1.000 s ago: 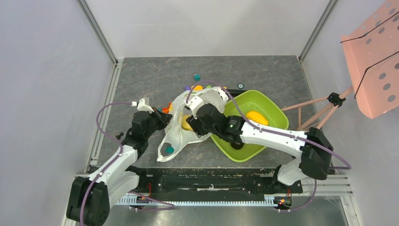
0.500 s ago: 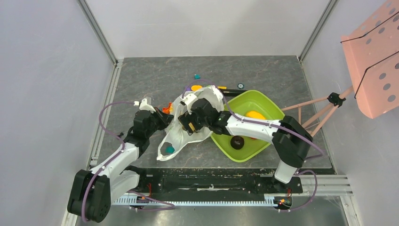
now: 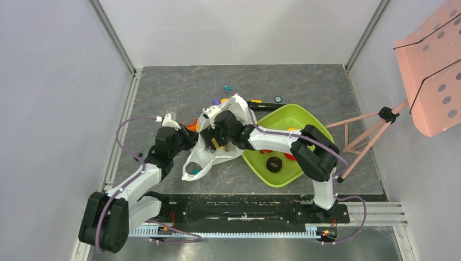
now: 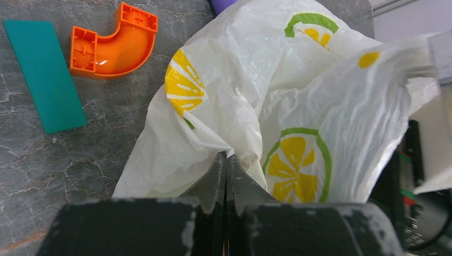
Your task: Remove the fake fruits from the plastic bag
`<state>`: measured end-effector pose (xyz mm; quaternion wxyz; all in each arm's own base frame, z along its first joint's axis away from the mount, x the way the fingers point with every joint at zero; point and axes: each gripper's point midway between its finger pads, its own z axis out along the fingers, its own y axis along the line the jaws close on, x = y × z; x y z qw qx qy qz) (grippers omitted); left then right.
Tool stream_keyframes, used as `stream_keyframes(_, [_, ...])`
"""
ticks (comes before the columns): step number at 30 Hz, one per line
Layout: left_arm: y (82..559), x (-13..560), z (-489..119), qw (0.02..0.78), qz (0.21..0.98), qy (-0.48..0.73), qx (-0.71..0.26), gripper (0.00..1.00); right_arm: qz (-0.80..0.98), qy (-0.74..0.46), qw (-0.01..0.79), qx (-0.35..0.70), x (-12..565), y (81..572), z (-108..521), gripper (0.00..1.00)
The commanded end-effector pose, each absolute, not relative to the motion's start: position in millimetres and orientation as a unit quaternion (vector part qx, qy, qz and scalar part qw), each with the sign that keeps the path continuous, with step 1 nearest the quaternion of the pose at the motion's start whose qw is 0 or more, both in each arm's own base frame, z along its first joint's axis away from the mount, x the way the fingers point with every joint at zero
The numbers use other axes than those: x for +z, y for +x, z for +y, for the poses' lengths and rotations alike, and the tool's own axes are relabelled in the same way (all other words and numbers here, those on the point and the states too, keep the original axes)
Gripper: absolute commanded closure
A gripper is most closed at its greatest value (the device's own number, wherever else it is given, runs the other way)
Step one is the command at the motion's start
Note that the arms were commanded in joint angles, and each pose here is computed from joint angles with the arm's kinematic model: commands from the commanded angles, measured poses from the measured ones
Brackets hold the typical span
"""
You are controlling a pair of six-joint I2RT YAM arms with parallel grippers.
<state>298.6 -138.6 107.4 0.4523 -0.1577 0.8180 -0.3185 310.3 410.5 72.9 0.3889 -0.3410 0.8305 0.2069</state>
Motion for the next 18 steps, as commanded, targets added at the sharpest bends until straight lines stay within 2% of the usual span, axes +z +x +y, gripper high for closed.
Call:
stream_keyframes(1, [306.9,126.9,-143.7,0.472,0.8,-0.151,-0.337,0.98,0.822,-0.338,0.398,0.228,75.4,323.5,427.7,0.04])
stream_keyframes(7, [307.0,124.9,-142.6,0.472,0.801,-0.152,-0.334,0.98,0.832,-0.34,0.381,0.218,55.5,320.7,422.1,0.12])
stream_keyframes(10, [306.7,124.6,-142.7,0.473,0.801,-0.152,-0.334,0.98,0.833,-0.34,0.379,0.216,56.0,317.8,418.0,0.26])
stream_keyframes(13, [306.6,124.7,-141.5,0.474,0.8,-0.155,-0.333,0.98,0.831,-0.334,0.391,0.211,72.3,319.4,412.8,0.35])
stream_keyframes(18, [306.2,128.1,-139.4,0.481,0.797,-0.157,-0.33,0.98,0.814,-0.327,0.427,0.218,126.8,317.5,405.0,0.39])
